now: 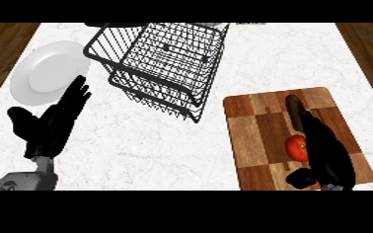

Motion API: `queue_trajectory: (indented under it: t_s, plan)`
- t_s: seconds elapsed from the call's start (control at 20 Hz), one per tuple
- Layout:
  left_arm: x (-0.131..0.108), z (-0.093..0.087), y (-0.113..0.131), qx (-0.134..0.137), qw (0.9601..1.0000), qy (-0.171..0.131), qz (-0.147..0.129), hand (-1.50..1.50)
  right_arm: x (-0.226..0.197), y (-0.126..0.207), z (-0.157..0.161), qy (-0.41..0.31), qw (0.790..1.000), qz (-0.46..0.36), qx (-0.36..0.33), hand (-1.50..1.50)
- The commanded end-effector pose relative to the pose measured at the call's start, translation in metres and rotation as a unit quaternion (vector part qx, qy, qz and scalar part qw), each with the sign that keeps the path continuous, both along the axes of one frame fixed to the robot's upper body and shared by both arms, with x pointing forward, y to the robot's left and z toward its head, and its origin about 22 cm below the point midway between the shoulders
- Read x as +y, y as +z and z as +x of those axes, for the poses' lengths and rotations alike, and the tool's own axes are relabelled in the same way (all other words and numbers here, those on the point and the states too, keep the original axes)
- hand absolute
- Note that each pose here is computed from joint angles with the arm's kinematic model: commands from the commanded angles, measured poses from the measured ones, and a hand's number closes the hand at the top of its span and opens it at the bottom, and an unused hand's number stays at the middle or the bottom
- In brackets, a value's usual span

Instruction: Pick the tomato from the cutting board and place it in the tiered basket

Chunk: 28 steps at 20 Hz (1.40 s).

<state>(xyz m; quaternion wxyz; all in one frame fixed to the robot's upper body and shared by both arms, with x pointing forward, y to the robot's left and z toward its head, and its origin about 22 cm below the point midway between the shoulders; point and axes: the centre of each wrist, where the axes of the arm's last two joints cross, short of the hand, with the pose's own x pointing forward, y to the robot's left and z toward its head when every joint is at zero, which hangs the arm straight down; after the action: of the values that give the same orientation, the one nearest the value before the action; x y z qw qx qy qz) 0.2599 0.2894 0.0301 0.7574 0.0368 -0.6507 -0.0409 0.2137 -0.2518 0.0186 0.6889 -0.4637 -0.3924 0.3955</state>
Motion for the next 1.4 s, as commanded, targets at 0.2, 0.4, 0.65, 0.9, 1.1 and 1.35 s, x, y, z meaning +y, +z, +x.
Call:
queue_trajectory:
  t_s: [0.2,0.4,0.65,0.9,1.1,1.35]
  plan:
    - [-0.011,-0.006,0.012,0.002,1.0,-0.002,0.004,0.0,-0.002,-0.004,-0.006,0.01,0.997,-0.009,0.075,1.5]
    - [0.0,-0.007,-0.009,0.005,1.0,0.001,0.0,0.0,-0.011,-0.019,0.008,0.029,0.995,-0.002,0.095,1.5]
    - [0.008,-0.007,0.017,-0.007,0.9999,-0.008,0.002,0.0,0.027,-0.029,0.017,0.063,0.993,-0.055,0.085,1.5]
    - [0.004,-0.007,0.009,-0.006,1.0,-0.002,-0.007,0.0,0.011,-0.039,0.015,0.069,0.994,-0.076,0.039,1.5]
    - [-0.004,-0.009,0.021,-0.001,1.0,-0.007,0.003,0.0,-0.021,-0.023,0.018,0.079,0.992,-0.09,-0.042,1.5]
    - [0.003,0.008,0.006,-0.003,1.0,-0.003,-0.001,0.0,-0.055,-0.008,0.03,0.114,0.986,-0.079,-0.091,1.5]
